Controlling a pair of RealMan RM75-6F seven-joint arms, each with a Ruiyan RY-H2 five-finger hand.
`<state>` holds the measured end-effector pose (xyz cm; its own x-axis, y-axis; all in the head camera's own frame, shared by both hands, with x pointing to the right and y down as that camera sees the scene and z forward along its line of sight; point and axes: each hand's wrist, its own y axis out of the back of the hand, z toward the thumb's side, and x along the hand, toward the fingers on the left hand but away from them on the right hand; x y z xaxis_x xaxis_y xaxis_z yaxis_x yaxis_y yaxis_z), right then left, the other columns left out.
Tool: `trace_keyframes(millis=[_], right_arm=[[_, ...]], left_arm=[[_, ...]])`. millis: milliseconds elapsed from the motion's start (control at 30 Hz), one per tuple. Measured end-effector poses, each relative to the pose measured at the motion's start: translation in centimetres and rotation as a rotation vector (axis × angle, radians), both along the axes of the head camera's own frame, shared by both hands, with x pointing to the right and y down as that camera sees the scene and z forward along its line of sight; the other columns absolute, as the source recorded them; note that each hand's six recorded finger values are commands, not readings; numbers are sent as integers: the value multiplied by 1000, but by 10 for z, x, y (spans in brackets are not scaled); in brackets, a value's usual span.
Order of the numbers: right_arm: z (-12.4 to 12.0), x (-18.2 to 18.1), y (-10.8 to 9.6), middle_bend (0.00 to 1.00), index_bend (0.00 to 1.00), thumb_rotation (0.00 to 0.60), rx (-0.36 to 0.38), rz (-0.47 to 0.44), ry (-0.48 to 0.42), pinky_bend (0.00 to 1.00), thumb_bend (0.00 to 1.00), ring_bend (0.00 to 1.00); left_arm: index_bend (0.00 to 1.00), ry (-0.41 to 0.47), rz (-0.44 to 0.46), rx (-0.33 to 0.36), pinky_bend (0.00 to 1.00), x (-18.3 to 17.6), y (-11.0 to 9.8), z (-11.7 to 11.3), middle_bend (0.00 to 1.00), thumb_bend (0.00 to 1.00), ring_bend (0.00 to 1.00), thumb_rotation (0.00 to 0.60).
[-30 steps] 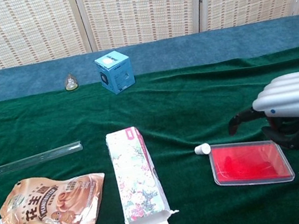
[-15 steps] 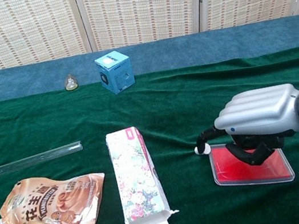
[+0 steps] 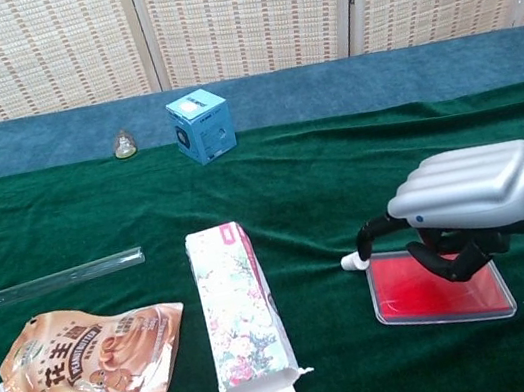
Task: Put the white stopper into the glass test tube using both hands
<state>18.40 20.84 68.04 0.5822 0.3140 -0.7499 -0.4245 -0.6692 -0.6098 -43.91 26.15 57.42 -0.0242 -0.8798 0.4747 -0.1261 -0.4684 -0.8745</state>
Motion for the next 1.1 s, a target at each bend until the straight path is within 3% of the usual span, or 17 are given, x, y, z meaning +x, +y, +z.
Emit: trace_keyframes(millis=[800,1100], right_arm=[[14,-24,-18,992,220,440,25,-10,-6,1000,866,1000],[-4,-21,-26,992,221,437,64,28,-41,1000,860,1000]], left_arm=[[215,-12,-10,-23,0,-3,2,3,215,344,135,600],[214,-7,-6,-21,0,-1,1,4,215,344,135,600]])
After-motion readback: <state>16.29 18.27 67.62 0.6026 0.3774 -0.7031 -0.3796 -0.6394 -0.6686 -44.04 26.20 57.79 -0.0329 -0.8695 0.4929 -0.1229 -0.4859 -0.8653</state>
